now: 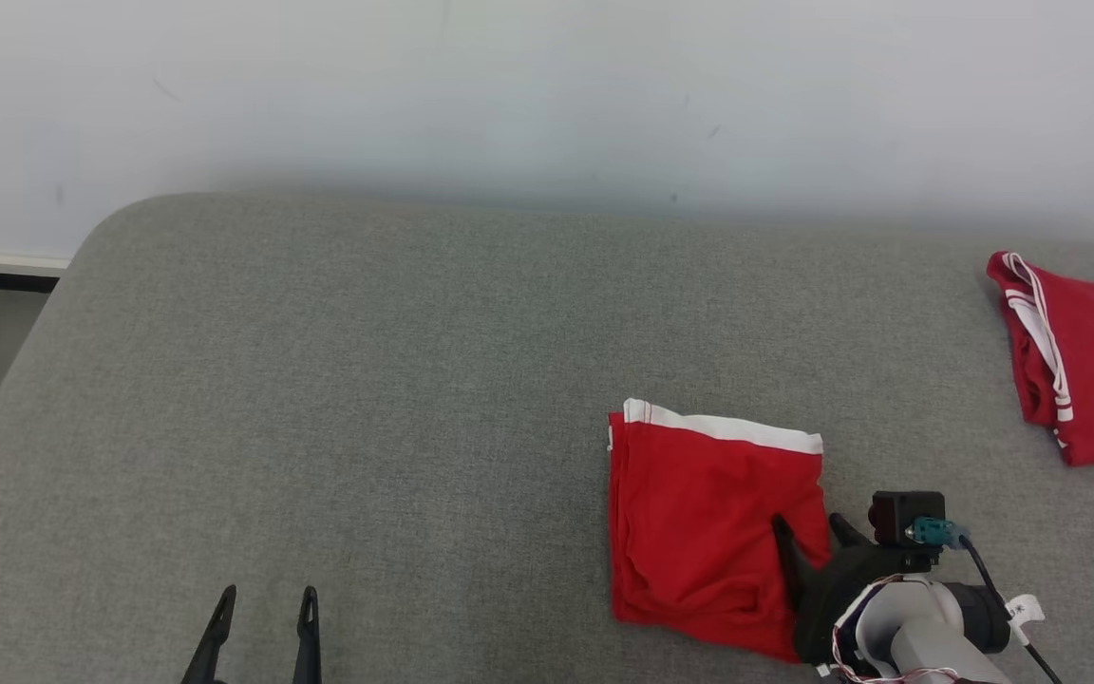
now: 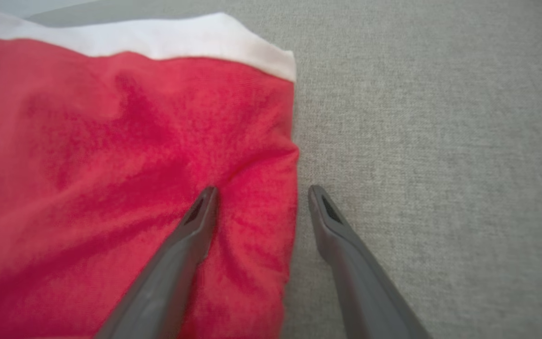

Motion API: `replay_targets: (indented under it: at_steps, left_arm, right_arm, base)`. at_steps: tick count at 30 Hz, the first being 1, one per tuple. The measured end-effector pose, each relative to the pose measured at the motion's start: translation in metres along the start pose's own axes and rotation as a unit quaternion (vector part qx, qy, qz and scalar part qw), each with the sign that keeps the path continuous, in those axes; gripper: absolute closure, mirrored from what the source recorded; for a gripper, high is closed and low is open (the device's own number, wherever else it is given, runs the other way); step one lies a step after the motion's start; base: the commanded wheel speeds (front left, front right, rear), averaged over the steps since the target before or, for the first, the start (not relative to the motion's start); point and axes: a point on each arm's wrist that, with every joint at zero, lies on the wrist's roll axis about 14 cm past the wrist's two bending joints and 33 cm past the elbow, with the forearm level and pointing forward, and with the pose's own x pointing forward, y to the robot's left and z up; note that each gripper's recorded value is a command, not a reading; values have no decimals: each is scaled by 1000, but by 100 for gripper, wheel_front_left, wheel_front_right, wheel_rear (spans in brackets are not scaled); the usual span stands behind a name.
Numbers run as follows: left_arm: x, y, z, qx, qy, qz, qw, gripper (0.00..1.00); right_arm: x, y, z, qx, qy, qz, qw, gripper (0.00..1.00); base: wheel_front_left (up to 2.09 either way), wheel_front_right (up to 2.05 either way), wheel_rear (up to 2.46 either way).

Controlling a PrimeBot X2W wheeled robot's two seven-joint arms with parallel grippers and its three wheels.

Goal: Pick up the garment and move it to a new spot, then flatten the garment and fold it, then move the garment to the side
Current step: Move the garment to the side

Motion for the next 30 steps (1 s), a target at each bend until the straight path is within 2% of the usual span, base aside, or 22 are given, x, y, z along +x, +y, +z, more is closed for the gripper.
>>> replay_targets:
  at_steps: [1, 2, 3, 6, 11, 21, 30]
  left_arm:
    - [0, 0, 0, -1, 0, 0, 1000, 0]
    - [0, 0, 0, -1, 0, 0, 1000, 0]
    - [0, 0, 0, -2, 0, 0, 1000, 0]
    - [2, -2, -1, -4, 0, -3, 1000, 0]
    - [8, -8, -1, -8, 1, -11, 1000, 0]
    - [28, -21, -2, -9, 3, -34, 999, 0]
    - [55, -40, -6, -13, 7, -63, 998, 0]
  right_arm:
    - [0, 1, -3, 2, 9, 1, 1000, 9]
    - [0, 2, -4, 3, 14, 3, 1000, 58]
    - [-1, 3, -6, 2, 17, 5, 1000, 99]
    - [-2, 2, -7, 10, 22, 5, 1000, 100]
    - [0, -4, 6, -6, 9, 7, 1000, 100]
    - [15, -34, 70, -70, -43, 1, 997, 100]
    - [23, -84, 123, -120, -72, -29, 990, 100]
  base:
    - [0, 0, 0]
    - [0, 0, 0]
    - [0, 0, 0]
    - [0, 0, 0]
    - [0, 0, 0]
    - [0, 0, 0]
    - [0, 0, 0]
